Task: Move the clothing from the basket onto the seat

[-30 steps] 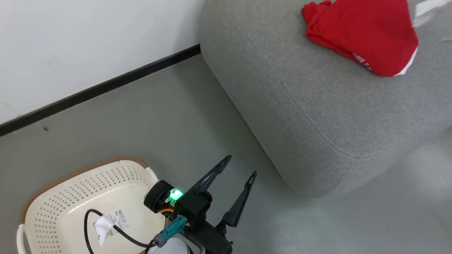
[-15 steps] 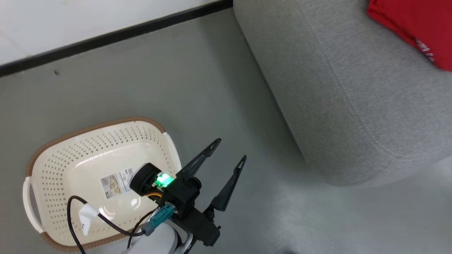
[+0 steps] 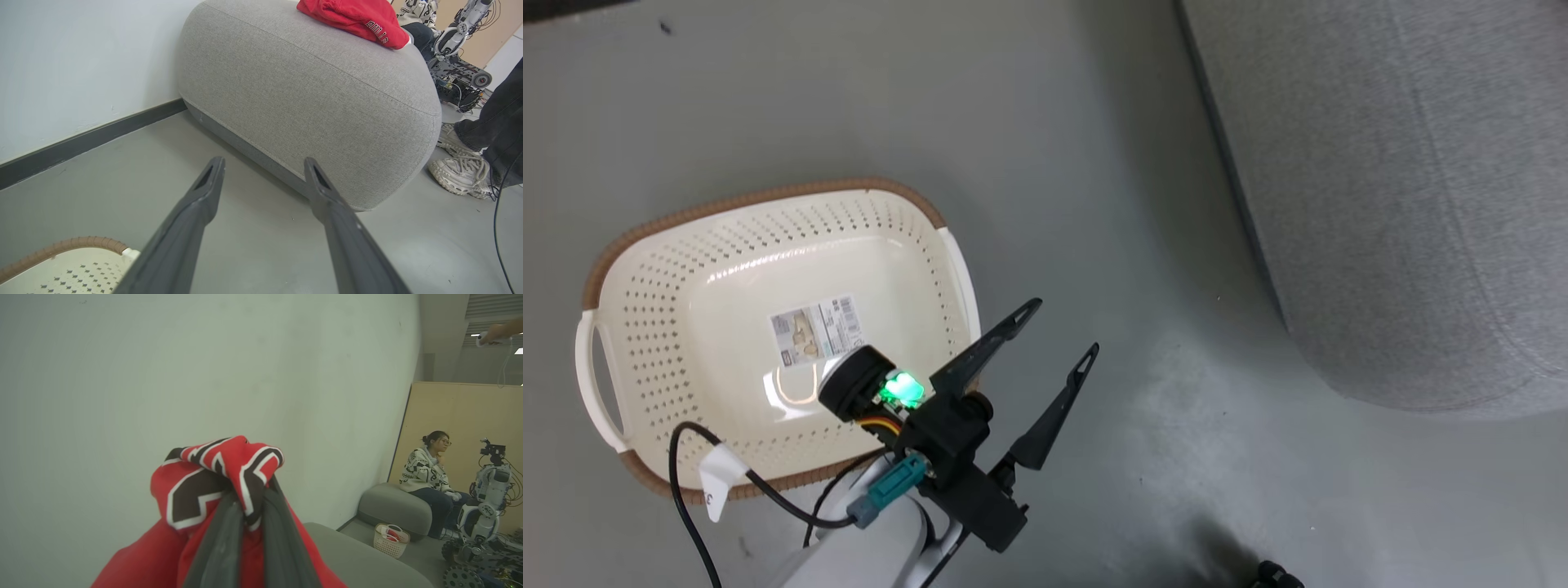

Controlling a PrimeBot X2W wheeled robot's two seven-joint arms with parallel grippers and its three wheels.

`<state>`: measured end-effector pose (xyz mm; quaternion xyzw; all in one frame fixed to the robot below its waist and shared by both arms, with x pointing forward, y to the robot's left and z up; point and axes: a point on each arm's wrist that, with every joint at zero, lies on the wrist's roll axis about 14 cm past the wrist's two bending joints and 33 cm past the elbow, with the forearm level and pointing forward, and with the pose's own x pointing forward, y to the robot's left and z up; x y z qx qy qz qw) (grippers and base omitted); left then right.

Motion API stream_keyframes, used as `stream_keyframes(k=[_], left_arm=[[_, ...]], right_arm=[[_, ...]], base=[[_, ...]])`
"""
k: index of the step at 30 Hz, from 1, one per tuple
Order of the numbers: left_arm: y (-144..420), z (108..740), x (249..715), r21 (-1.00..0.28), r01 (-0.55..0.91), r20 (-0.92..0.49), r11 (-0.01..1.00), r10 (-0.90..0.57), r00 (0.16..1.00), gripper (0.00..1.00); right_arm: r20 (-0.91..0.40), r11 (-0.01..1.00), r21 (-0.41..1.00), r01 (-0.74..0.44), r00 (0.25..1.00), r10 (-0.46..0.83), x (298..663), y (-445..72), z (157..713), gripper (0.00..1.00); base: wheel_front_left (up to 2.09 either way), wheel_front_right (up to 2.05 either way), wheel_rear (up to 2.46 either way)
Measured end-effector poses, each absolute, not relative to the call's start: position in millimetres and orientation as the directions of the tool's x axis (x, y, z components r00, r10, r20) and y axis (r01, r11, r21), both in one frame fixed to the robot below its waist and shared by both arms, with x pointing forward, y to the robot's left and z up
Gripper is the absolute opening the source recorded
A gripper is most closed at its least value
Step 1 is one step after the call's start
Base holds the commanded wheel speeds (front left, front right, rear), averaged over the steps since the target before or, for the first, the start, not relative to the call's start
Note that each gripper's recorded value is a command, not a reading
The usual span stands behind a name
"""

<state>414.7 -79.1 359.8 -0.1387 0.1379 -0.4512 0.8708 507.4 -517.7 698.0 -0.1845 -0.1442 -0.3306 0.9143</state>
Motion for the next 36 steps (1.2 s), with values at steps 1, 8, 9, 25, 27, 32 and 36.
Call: stream_keyframes(k=[1, 8, 9, 25, 27, 32, 36], left_arm=[[-77, 356, 417, -0.367, 0.743, -0.122, 0.56, -0.821, 0.558, 1.0], [-62, 331, 428, -0.399, 0.693, -0.161, 0.6, -0.791, 0.591, 1.0], [-60, 328, 429, -0.403, 0.687, -0.167, 0.605, -0.787, 0.594, 1.0], [-44, 315, 440, -0.399, 0.646, -0.206, 0.651, -0.75, 0.629, 1.0], [-44, 318, 440, -0.4, 0.643, -0.205, 0.653, -0.747, 0.632, 1.0], [-45, 328, 439, -0.406, 0.634, -0.196, 0.658, -0.741, 0.643, 1.0], [-42, 337, 441, -0.397, 0.63, -0.189, 0.668, -0.731, 0.655, 1.0]], right_arm=[[0.388, 0.715, -0.238, 0.658, 0.739, -0.551, 513, -518, 698, 0.0], [0.336, 0.716, -0.269, 0.644, 0.76, -0.557, 546, -516, 660, 0.0], [0.313, 0.713, -0.273, 0.646, 0.76, -0.569, 549, -518, 650, 0.0], [-0.098, 0.694, -0.251, 0.675, 0.695, -0.712, 522, -526, 470, 0.13], [-0.086, 0.699, -0.251, 0.67, 0.704, -0.705, 524, -524, 473, 0.97], [-0.054, 0.728, -0.247, 0.639, 0.741, -0.669, 529, -519, 483, 1.0], [-0.018, 0.765, -0.258, 0.591, 0.788, -0.615, 538, -512, 501, 1.0]], base=[[0.0, 0.0, 0.0], [0.0, 0.0, 0.0], [0.0, 0.0, 0.0], [0.0, 0.0, 0.0], [0.0, 0.0, 0.0], [0.0, 0.0, 0.0], [0.0, 0.0, 0.0]])
